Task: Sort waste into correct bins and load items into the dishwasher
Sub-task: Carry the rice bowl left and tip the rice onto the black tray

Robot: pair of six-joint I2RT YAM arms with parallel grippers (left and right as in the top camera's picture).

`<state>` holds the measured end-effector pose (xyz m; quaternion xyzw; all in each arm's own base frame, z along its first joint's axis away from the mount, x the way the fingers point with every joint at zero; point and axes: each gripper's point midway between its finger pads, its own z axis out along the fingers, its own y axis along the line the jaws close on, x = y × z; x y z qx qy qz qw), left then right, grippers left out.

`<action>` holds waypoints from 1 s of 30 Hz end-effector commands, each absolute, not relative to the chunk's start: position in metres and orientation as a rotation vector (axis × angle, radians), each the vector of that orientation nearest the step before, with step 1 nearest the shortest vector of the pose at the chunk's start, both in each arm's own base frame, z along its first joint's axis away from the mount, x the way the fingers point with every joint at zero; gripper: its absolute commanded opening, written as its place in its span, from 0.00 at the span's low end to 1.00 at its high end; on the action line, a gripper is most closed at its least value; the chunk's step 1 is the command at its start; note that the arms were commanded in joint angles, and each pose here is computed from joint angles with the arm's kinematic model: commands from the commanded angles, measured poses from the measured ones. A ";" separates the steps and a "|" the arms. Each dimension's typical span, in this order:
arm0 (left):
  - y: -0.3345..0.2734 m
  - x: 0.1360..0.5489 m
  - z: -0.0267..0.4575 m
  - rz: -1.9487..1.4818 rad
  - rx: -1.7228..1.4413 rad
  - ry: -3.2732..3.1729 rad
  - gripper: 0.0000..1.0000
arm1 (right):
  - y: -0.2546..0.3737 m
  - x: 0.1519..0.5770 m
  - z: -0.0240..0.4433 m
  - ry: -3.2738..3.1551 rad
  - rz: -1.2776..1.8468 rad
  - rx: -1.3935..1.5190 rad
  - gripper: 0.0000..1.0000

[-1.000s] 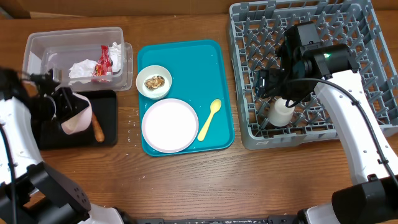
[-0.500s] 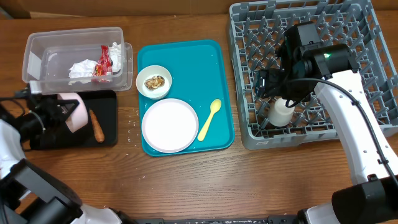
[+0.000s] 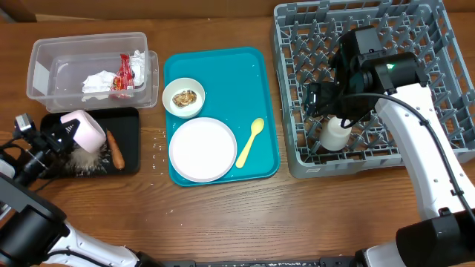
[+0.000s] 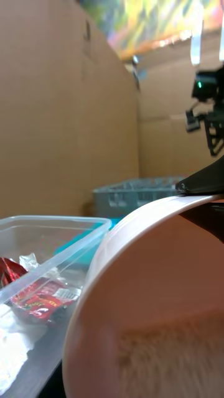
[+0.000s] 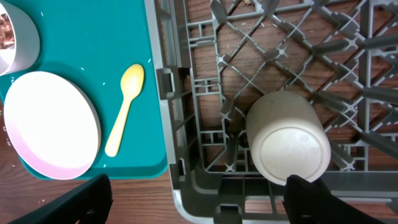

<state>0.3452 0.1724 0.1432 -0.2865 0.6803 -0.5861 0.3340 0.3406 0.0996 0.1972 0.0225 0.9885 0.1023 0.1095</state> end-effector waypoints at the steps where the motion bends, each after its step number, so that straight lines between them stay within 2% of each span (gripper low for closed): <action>1: 0.175 0.345 0.152 -1.622 -0.762 1.663 0.04 | 0.101 0.343 0.209 2.869 0.320 0.059 0.91; 20: 0.167 0.347 0.156 -1.688 -0.822 1.664 0.04 | 0.101 0.342 0.209 2.871 0.320 0.059 0.90; 30: 0.116 0.357 0.220 -1.482 -0.435 1.831 0.04 | 0.102 0.344 0.210 2.863 0.322 0.059 0.90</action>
